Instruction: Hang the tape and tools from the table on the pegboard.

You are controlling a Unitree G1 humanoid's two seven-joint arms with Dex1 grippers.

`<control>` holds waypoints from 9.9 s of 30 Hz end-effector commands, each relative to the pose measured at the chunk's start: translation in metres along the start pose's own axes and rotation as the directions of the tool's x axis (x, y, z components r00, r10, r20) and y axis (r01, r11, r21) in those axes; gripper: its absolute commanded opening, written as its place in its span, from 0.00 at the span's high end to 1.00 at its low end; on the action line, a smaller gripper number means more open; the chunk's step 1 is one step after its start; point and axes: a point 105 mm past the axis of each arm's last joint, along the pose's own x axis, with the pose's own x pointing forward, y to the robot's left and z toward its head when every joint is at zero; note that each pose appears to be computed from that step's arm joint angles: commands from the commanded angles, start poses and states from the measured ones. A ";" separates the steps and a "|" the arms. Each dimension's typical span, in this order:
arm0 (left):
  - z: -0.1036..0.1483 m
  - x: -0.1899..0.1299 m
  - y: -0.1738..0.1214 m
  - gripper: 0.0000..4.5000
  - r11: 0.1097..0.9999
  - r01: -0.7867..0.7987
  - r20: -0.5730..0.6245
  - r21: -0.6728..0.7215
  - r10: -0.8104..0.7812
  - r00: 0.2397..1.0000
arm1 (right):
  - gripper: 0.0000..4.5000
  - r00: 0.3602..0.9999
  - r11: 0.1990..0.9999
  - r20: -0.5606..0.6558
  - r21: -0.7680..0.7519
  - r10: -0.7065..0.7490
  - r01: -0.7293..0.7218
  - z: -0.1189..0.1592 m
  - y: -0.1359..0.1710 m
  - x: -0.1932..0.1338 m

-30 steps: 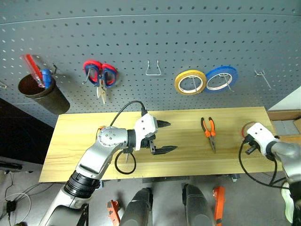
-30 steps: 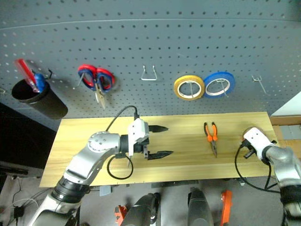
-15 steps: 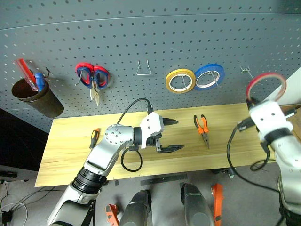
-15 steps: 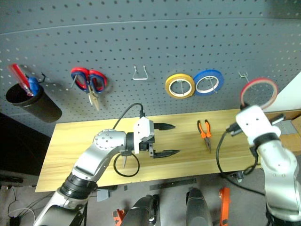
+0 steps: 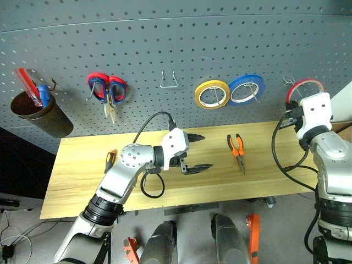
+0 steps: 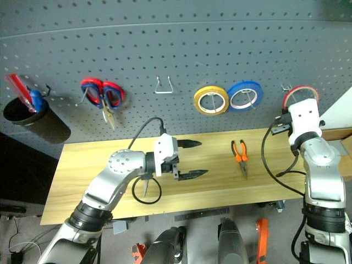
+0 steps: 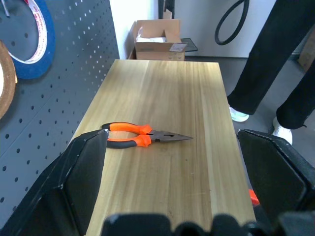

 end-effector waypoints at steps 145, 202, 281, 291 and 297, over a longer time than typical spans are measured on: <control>0.002 -0.160 0.040 0.00 0.700 -0.694 0.158 -0.168 0.714 0.682 | 0.58 0.535 0.889 0.772 -0.082 0.342 -0.451 0.242 0.260 0.041; -0.183 -0.125 0.001 0.00 0.297 -0.933 -0.847 -0.201 0.425 0.318 | 0.14 0.552 0.514 0.189 0.214 0.812 -0.830 0.096 0.230 -0.073; 0.003 -0.183 0.063 0.90 0.319 -0.945 -0.024 -0.072 0.947 0.322 | 0.13 0.376 0.429 0.218 -0.318 0.901 -0.845 0.115 0.182 -0.066; -0.028 -0.194 0.047 0.12 0.327 -0.941 -0.144 -0.082 0.931 0.336 | 0.13 0.396 0.440 0.221 -0.211 0.891 -0.873 0.108 0.191 -0.068; -0.081 -0.231 0.036 0.05 0.287 -0.957 -0.395 -0.036 0.876 0.277 | 0.13 0.419 0.432 0.153 -0.062 0.895 -0.900 0.092 0.225 -0.075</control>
